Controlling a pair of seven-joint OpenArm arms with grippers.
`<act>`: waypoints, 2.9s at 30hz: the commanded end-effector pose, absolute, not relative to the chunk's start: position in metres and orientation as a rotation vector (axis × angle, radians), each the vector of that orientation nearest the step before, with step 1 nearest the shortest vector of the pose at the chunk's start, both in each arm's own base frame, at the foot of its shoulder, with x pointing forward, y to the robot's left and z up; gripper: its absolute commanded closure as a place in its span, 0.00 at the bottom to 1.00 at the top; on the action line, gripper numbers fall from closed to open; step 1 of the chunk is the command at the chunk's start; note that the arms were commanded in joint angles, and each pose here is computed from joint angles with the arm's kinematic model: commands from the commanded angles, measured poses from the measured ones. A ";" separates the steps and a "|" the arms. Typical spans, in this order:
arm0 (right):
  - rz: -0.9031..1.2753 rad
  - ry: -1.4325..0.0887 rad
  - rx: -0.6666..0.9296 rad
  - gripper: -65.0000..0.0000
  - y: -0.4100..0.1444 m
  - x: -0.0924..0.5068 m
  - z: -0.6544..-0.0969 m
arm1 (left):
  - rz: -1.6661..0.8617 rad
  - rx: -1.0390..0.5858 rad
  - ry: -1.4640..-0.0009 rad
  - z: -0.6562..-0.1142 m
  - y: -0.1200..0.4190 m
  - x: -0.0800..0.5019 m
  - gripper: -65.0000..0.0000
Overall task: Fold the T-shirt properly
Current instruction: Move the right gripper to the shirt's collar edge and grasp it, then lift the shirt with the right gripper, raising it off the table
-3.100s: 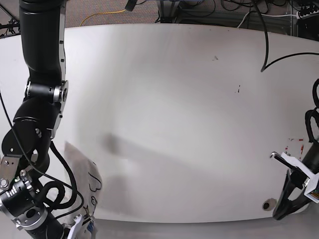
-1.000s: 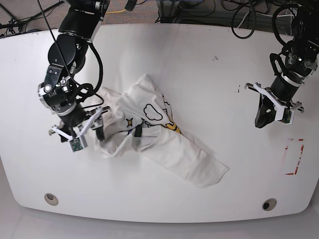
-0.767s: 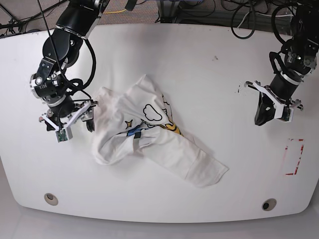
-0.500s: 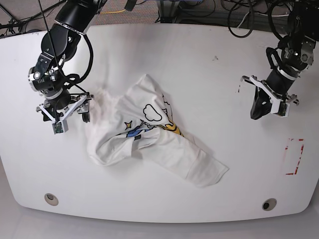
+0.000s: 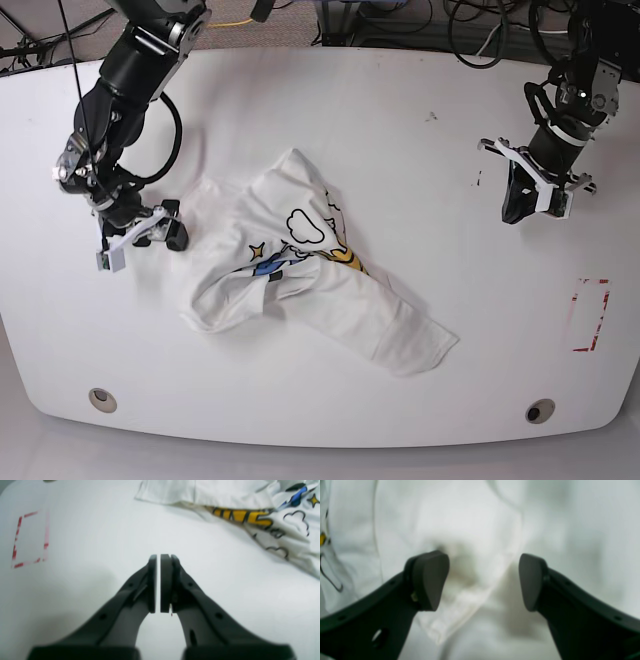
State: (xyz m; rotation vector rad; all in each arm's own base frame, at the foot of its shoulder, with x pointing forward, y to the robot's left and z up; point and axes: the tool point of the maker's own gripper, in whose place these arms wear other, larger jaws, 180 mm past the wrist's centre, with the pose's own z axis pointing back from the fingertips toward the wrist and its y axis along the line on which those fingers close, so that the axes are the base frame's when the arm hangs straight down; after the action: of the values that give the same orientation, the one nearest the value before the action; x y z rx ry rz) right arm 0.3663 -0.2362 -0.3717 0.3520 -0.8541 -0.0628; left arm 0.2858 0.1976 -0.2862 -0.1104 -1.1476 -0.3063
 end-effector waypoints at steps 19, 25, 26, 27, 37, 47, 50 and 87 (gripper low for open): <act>-0.202 -0.866 0.510 1.00 -0.247 0.409 -0.378 | -0.328 -0.115 -1.174 -0.279 0.193 0.286 1.00; -0.147 -0.867 0.426 1.00 -0.259 0.389 -0.369 | -0.328 -0.116 -1.169 -0.280 0.193 0.285 1.00; -0.128 -0.867 0.397 1.00 -0.262 0.382 -0.366 | -0.328 -0.116 -1.169 -0.280 0.193 0.285 1.00; -0.117 -0.857 0.374 1.00 -0.265 0.374 -0.365 | -0.328 -0.116 -1.169 -0.280 0.193 0.285 1.00; -0.058 -0.804 0.185 1.00 -0.273 0.292 -0.355 | -0.353 -0.166 -1.132 -0.293 0.175 0.276 1.00; 0.031 -0.873 0.081 1.00 -0.251 0.259 -0.319 | -0.334 -0.270 -1.049 -0.328 0.139 0.261 0.98; 0.030 -0.870 0.081 1.00 -0.251 0.258 -0.319 | -0.334 -0.299 -1.035 -0.335 0.127 0.260 0.81; 0.066 -0.991 0.032 1.00 -0.264 0.297 -0.278 | -0.602 -0.652 -0.938 -0.371 -0.064 0.286 0.26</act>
State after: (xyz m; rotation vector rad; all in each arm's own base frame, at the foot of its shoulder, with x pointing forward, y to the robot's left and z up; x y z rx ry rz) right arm 0.2892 -0.2655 -0.2942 0.0344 -0.9310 0.0459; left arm 0.2664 -0.0693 -0.3899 -0.6504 -0.8634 -0.6244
